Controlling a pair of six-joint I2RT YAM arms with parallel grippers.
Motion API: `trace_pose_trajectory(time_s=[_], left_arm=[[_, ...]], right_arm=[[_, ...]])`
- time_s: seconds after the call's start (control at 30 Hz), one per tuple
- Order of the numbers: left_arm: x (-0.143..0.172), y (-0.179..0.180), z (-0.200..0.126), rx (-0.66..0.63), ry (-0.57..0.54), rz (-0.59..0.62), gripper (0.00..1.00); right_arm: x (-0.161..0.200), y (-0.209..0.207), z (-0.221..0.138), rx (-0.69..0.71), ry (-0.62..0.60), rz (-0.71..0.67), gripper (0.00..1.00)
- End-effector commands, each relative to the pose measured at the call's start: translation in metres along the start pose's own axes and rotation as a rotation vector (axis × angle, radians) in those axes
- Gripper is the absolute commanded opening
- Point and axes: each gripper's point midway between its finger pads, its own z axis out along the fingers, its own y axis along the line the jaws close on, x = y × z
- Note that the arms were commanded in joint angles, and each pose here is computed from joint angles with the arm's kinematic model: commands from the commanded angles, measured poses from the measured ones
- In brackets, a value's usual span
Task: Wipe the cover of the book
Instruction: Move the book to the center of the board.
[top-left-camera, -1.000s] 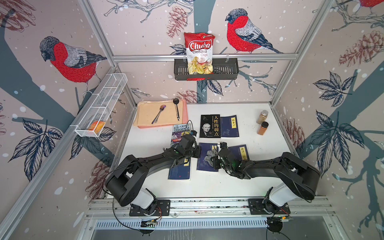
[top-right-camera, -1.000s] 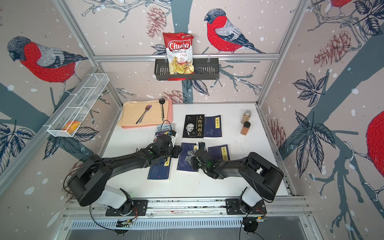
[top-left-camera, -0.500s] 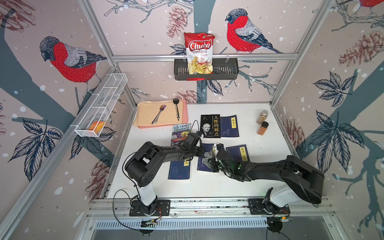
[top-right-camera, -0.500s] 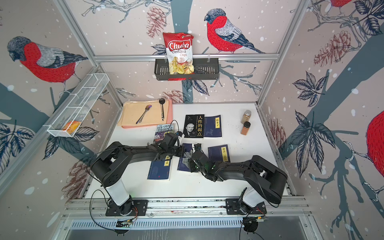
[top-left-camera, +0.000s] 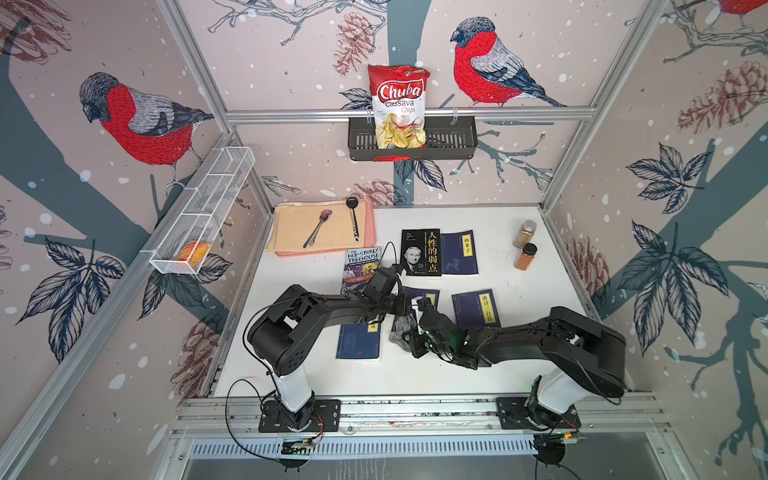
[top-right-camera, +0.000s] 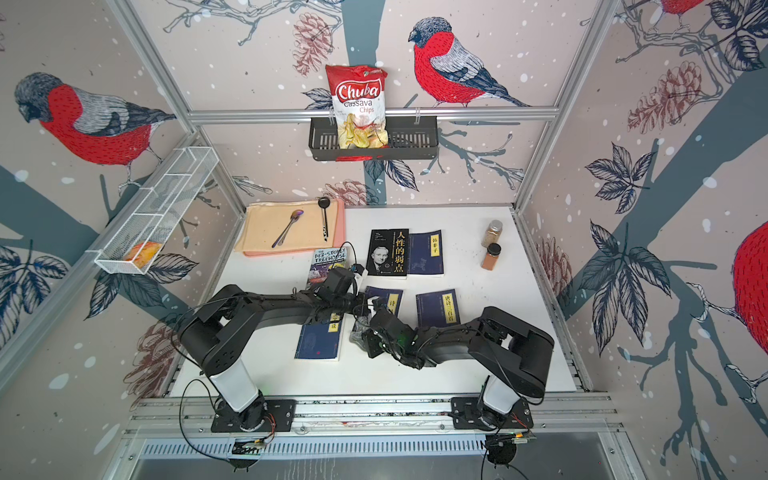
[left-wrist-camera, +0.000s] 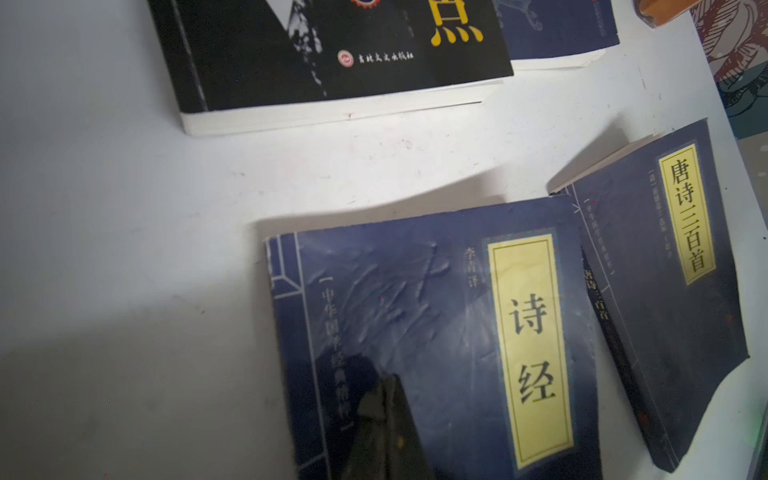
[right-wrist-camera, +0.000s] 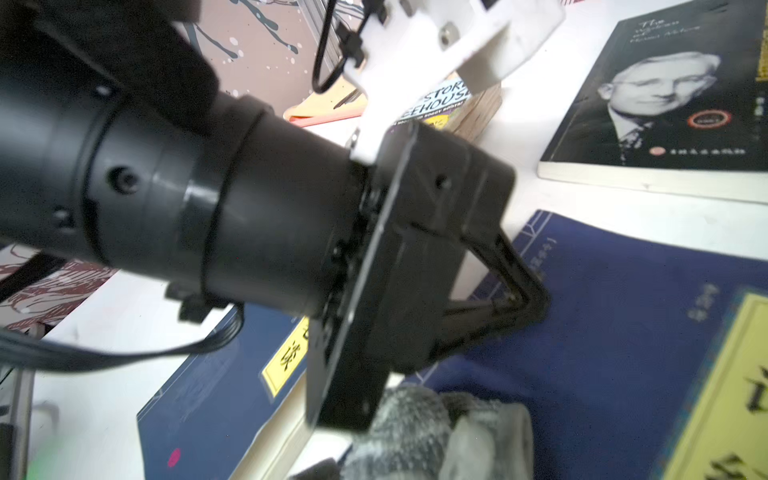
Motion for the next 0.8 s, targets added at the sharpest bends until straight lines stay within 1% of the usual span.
trace_pose_trajectory(time_s=[0.0,0.03,0.1,0.17,0.27,0.33,0.37,0.43,0.47,0.5,0.57,0.67,0.77], left_arm=[[0.017,0.01,0.003,-0.032,0.067,-0.01,0.05],[0.015,0.01,0.003,-0.035,0.061,-0.012,0.06],[0.008,0.006,0.001,-0.044,0.039,-0.003,0.12],[-0.001,-0.007,-0.002,-0.031,0.015,0.023,0.15],[-0.012,-0.028,-0.005,-0.014,-0.007,0.065,0.19],[-0.018,-0.042,-0.006,-0.005,-0.015,0.092,0.24],[-0.02,-0.051,-0.006,0.008,-0.02,0.107,0.25],[-0.022,-0.068,-0.006,0.041,-0.027,0.126,0.27],[-0.023,-0.077,-0.006,0.063,-0.033,0.132,0.28],[-0.022,-0.085,-0.006,0.083,-0.037,0.138,0.29],[-0.022,-0.101,-0.005,0.127,-0.044,0.146,0.31],[-0.017,-0.116,0.001,0.163,-0.038,0.154,0.33],[-0.007,-0.126,0.01,0.191,-0.018,0.16,0.34]], right_arm=[[0.006,-0.012,-0.017,0.041,0.023,0.023,0.15],[0.001,-0.019,-0.025,0.07,0.003,0.027,0.15],[-0.011,-0.04,-0.041,0.132,-0.04,0.058,0.14],[-0.025,-0.068,-0.062,0.198,-0.096,0.112,0.13],[-0.05,-0.101,-0.104,0.281,-0.221,0.177,0.12],[-0.06,-0.122,-0.132,0.358,-0.298,0.216,0.12],[-0.06,-0.137,-0.148,0.431,-0.334,0.239,0.12],[-0.053,-0.164,-0.174,0.567,-0.367,0.287,0.12],[-0.049,-0.176,-0.186,0.62,-0.398,0.337,0.1],[-0.049,-0.177,-0.188,0.613,-0.417,0.347,0.1],[-0.048,-0.176,-0.182,0.559,-0.414,0.373,0.14],[-0.034,-0.198,-0.173,0.59,-0.381,0.439,0.14],[-0.018,-0.217,-0.163,0.588,-0.336,0.499,0.11]])
